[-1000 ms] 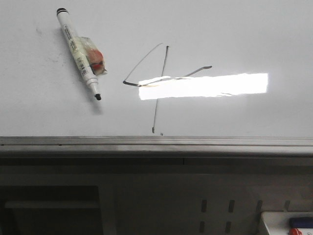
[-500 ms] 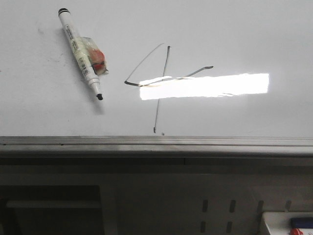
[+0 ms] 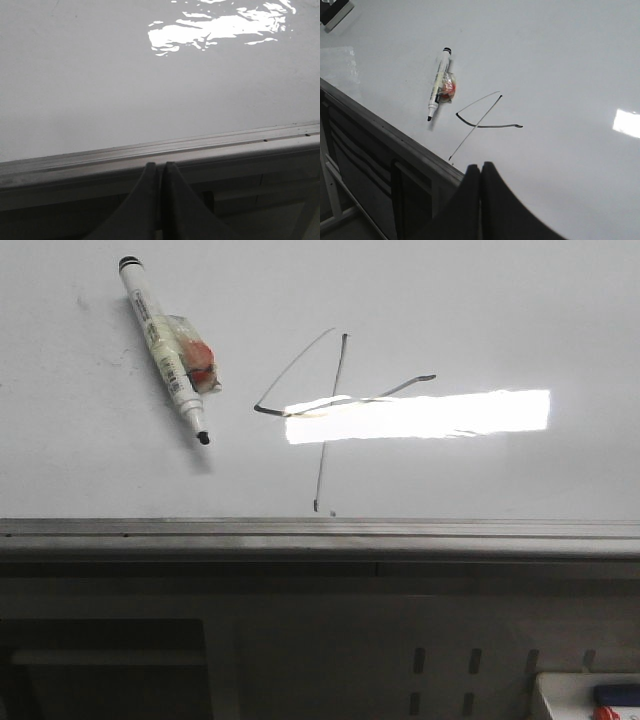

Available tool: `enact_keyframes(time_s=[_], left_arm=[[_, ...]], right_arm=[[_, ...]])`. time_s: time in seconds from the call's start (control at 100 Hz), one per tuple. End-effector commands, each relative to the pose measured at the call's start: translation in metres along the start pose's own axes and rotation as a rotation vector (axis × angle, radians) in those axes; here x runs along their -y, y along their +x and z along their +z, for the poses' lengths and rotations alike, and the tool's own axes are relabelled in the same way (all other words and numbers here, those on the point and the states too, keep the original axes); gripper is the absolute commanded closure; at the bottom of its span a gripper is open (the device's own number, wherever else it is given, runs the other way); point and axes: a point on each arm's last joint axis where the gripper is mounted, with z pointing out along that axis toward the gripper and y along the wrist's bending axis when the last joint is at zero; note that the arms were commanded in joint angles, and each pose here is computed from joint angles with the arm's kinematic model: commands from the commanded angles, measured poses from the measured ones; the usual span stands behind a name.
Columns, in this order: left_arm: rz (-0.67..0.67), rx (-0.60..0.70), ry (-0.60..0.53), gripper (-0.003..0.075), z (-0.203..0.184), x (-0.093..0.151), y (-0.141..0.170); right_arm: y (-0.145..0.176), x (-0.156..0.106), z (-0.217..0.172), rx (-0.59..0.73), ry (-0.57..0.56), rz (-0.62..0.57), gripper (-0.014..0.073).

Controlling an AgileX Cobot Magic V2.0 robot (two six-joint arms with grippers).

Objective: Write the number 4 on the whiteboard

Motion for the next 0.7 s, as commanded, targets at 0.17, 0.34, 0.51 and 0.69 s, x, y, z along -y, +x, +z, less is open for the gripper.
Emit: enact_keyframes(time_s=[0.17, 0.34, 0.51, 0.69], left_arm=[[-0.011, 0.039, -0.008, 0.0741, 0.0018, -0.0001, 0.0055], [-0.011, 0.039, -0.008, 0.0741, 0.0018, -0.0001, 0.0055], [-0.011, 0.039, -0.008, 0.0741, 0.0018, -0.0001, 0.0055], [-0.011, 0.039, -0.008, 0.0741, 0.0018, -0.0001, 0.0055]], right_arm=[[-0.013, 0.005, -0.0009, 0.071, 0.051, 0.001, 0.0649], [-0.013, 0.005, -0.0009, 0.071, 0.051, 0.001, 0.0649], [-0.013, 0.005, -0.0009, 0.071, 0.051, 0.001, 0.0649], [-0.0082, 0.0073, 0.0006, 0.068, 0.083, -0.038, 0.0649]])
